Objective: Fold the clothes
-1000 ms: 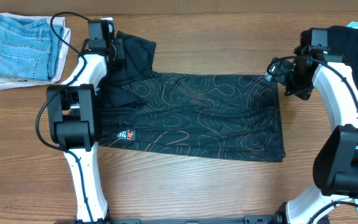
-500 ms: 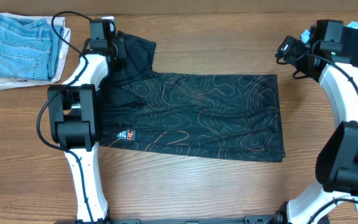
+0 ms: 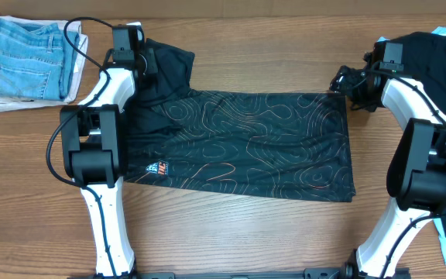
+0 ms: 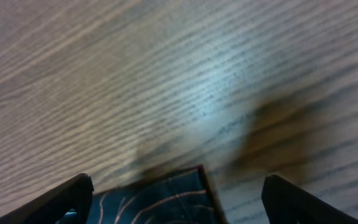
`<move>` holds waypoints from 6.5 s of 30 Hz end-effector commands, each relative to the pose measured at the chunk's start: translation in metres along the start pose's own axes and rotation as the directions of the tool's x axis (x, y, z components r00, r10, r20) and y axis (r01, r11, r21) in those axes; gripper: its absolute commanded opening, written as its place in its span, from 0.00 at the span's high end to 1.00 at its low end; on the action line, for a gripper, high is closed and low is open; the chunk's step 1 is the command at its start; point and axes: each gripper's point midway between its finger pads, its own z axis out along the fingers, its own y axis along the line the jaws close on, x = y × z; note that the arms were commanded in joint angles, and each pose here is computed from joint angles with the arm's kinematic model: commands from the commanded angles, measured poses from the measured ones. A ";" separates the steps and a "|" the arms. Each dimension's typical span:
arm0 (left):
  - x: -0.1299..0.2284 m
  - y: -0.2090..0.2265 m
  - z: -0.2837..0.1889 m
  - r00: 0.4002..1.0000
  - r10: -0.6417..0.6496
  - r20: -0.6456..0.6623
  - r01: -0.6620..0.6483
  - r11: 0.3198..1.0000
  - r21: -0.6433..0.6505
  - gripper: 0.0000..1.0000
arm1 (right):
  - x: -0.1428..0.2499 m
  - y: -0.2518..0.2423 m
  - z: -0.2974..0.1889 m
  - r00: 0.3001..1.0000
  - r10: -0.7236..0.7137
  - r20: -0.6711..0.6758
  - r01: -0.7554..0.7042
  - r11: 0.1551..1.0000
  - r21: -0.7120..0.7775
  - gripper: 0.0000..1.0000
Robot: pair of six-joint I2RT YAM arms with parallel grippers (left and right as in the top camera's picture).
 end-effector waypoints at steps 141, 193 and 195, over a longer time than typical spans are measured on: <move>0.143 0.060 -0.305 0.464 -0.110 -0.879 -0.070 0.985 -0.160 0.11 | 0.116 -0.044 -0.177 0.824 0.372 -0.426 -0.137 0.862 0.487 0.38; 0.161 -0.026 -0.179 0.741 0.262 -0.619 -0.096 0.953 0.288 0.92 | 0.115 0.049 -0.135 0.867 0.078 -0.491 -0.051 0.996 0.068 0.84; 0.161 -0.026 -0.177 0.745 0.269 -0.611 -0.104 0.951 0.292 0.90 | 0.122 0.054 -0.129 0.864 0.060 -0.500 -0.033 0.998 0.062 0.84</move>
